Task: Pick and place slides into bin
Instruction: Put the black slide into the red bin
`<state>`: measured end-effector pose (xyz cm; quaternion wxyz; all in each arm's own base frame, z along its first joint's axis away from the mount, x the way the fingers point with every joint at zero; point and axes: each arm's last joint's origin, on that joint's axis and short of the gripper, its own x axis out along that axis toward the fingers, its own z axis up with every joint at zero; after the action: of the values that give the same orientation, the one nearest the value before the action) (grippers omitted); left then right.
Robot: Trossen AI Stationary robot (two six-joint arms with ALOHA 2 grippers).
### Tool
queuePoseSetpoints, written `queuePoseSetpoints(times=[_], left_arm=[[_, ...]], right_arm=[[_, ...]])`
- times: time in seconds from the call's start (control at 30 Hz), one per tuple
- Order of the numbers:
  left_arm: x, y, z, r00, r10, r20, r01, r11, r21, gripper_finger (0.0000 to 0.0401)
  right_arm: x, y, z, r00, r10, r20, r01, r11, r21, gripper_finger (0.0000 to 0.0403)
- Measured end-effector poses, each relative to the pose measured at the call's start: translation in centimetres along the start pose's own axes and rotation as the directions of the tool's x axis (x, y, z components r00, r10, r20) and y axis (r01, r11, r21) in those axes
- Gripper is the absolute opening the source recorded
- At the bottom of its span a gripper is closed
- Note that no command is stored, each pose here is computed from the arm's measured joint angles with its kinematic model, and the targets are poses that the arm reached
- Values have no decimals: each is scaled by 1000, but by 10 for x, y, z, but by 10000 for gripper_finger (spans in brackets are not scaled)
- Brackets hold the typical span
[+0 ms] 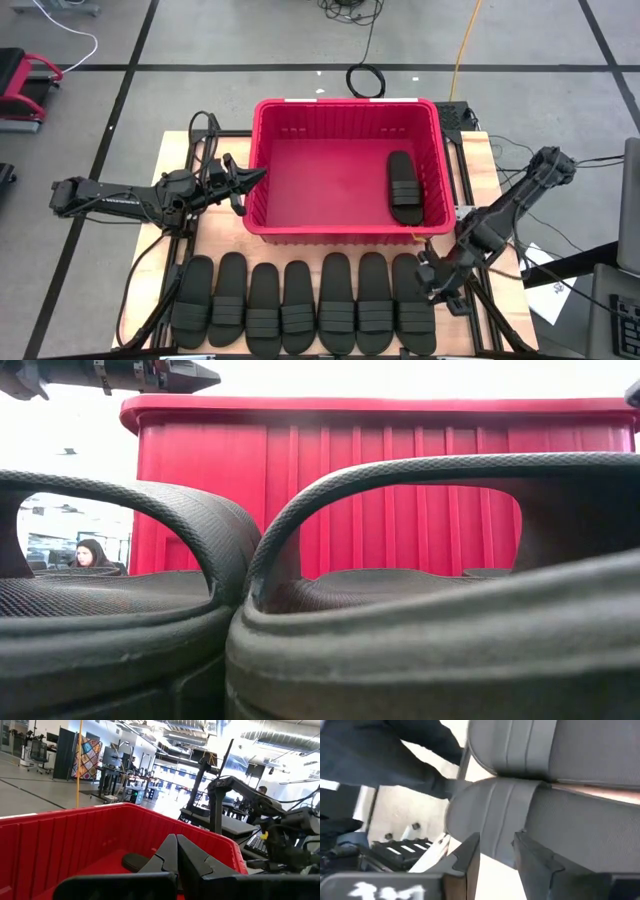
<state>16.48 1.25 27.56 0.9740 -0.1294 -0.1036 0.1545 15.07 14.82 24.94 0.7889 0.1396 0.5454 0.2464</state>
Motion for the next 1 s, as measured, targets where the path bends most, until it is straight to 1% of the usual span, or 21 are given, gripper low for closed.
queuePoseSetpoints(times=[0.2,0.33,0.43,0.63,0.73,0.87,1.0], left_arm=[[0,0,0,1000,0,0,0,1000,-7,1],[0,0,0,1000,0,1,0,1000,-10,1],[0,0,0,1000,0,0,0,1000,-10,1],[0,0,0,1000,0,0,0,1000,-11,1],[0,0,0,1000,0,1,0,1000,-11,1],[0,0,0,1000,-2,0,2,1000,-11,1],[0,-1,0,999,-38,-9,38,999,-6,1]], right_arm=[[24,-2,-3,993,-96,-75,98,995,15,143],[38,-3,-1,987,-119,-107,121,993,13,174],[46,-3,2,989,-112,-100,113,994,9,195],[58,-6,1,984,-129,-125,132,991,19,219],[69,-13,-7,985,-82,-149,95,992,82,219],[82,-22,-16,993,23,-118,-3,985,173,216],[86,-24,-18,994,72,-79,-56,979,197,215]])
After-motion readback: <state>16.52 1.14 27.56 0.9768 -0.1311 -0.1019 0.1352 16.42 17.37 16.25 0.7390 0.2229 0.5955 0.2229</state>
